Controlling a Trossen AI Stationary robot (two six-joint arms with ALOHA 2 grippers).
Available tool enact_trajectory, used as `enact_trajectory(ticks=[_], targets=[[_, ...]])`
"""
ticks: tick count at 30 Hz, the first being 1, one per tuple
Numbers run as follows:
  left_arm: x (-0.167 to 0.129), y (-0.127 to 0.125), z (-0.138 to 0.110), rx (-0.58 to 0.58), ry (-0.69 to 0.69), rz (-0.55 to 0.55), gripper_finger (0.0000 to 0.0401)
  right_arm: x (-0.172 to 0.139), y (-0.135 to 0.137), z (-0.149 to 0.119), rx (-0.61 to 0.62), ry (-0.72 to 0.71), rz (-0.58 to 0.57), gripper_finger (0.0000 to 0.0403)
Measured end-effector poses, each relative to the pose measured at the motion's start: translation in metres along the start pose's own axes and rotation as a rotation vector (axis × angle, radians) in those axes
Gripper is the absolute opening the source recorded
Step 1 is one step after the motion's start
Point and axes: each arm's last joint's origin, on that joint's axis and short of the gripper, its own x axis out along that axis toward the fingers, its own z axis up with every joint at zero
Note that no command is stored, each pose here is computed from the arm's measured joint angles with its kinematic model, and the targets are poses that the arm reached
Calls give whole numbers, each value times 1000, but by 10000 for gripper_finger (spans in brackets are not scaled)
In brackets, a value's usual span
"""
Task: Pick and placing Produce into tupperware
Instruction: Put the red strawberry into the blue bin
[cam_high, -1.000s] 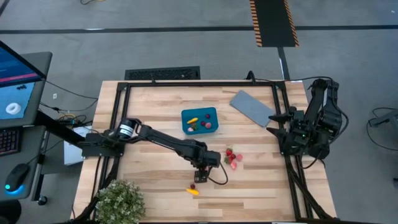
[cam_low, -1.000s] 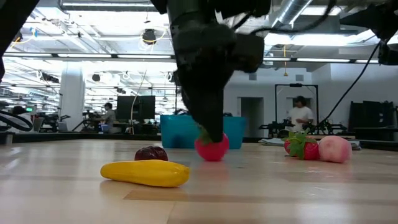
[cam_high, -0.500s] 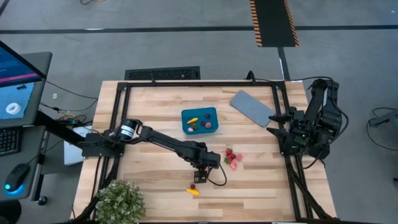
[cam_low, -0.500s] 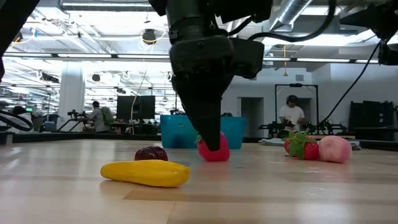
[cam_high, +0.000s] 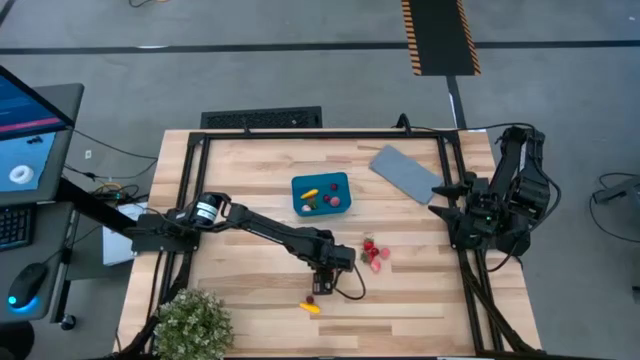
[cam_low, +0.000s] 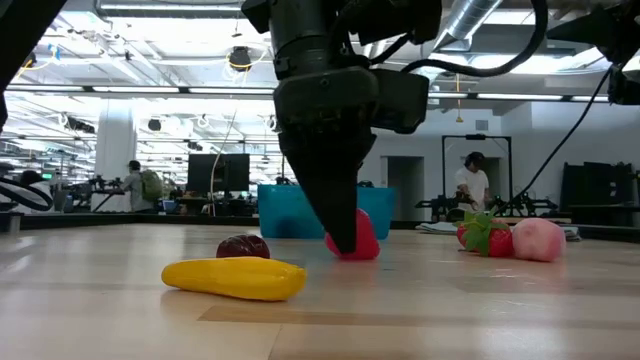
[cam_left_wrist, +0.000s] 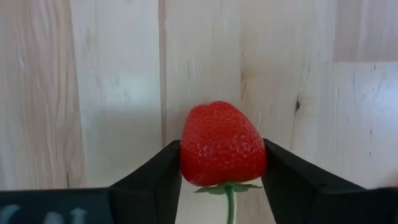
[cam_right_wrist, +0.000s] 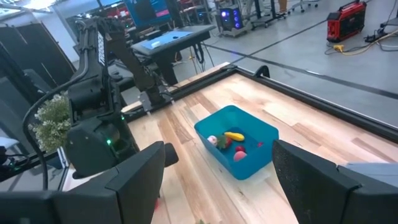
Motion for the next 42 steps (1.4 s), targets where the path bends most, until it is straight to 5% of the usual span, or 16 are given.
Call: enact_trajectory(ticks=[20,30,42], targets=[[-15,-4,10,55,-99,-50,171,0,1,0,8,15,6,317],[-97,-9,31,106,-389,-69,173,0,1,-1,9,33,10,317],[-235,-23,8,166,-785,-154,180,0,1,-1,12,38,12,317]])
